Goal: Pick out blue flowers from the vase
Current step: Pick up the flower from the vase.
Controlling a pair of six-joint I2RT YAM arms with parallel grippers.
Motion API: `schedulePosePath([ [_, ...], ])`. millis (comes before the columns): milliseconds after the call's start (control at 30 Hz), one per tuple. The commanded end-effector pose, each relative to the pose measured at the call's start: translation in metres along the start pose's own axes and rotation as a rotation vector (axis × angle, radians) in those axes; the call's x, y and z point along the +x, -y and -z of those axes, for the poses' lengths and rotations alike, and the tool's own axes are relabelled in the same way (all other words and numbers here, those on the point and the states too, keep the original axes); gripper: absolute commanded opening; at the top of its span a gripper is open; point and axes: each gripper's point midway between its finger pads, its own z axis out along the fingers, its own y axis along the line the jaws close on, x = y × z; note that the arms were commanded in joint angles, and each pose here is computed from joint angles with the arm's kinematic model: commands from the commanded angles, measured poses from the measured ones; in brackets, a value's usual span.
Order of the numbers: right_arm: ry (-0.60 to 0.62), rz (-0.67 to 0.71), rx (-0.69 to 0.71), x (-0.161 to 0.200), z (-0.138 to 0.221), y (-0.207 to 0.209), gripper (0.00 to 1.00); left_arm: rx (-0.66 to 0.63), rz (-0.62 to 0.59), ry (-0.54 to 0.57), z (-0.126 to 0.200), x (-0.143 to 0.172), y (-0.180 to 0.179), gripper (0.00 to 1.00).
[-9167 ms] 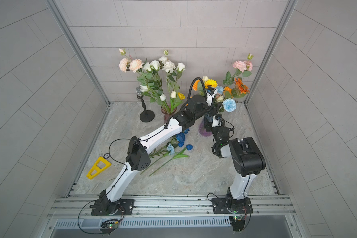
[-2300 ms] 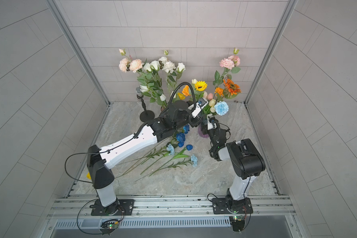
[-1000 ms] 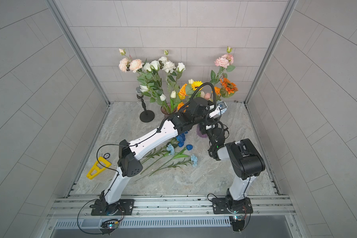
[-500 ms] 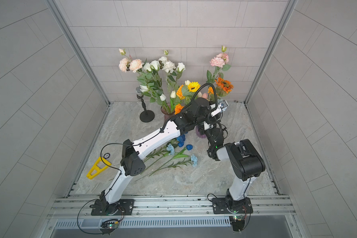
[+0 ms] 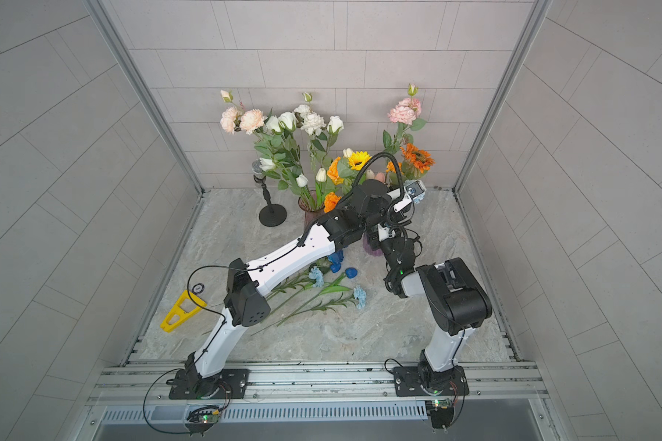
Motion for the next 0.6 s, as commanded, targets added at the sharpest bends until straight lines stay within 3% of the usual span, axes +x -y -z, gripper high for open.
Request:
schedulePosePath([
  [0,0.025,0.012,-0.006,-0.011,0.003,-0.003,0.62,-0.038,-0.008,0.100,0.015,-0.039,-0.015,0.37],
  [567,0.038,-0.006,0.013,-0.013,0.003,0.001,0.62,-0.082,0.006,0.294,0.093,-0.125,-0.059,0.36],
])
